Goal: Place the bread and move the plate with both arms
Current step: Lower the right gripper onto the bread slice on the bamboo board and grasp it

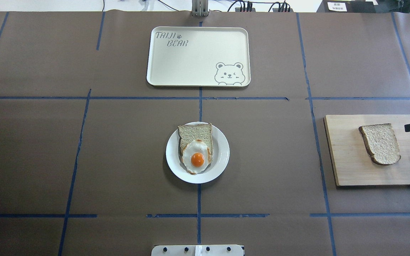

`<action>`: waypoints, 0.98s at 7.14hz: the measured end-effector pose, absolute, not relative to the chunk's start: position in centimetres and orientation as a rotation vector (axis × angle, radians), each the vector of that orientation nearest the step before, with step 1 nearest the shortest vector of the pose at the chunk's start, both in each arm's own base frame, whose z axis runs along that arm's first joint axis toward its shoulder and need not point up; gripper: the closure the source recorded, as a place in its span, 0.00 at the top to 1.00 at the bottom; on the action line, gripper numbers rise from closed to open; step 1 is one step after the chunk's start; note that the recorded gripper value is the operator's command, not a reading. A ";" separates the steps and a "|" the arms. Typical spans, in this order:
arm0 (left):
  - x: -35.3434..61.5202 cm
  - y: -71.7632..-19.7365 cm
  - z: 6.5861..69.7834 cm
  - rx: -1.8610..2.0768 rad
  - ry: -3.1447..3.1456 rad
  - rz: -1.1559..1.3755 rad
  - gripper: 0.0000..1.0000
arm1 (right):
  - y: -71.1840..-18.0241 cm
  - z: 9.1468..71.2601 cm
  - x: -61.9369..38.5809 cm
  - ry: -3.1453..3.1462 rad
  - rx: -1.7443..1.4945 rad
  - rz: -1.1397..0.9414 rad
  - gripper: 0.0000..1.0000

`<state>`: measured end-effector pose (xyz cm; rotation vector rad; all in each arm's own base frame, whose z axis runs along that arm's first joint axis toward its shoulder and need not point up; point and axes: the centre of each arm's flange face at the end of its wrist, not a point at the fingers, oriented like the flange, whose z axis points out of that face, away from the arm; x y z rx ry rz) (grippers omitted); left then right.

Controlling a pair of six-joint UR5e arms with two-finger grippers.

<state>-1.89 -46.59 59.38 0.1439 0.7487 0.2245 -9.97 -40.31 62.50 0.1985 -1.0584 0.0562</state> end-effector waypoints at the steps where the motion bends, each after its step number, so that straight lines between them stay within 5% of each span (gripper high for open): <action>1: -1.9 -46.6 59.4 0.144 0.749 0.224 1.00 | -40.0 63.4 -11.7 -1.036 0.201 0.045 0.96; 7: -1.9 -46.6 59.7 0.137 0.750 0.222 1.00 | -39.4 66.3 -15.0 -0.993 0.152 0.005 0.74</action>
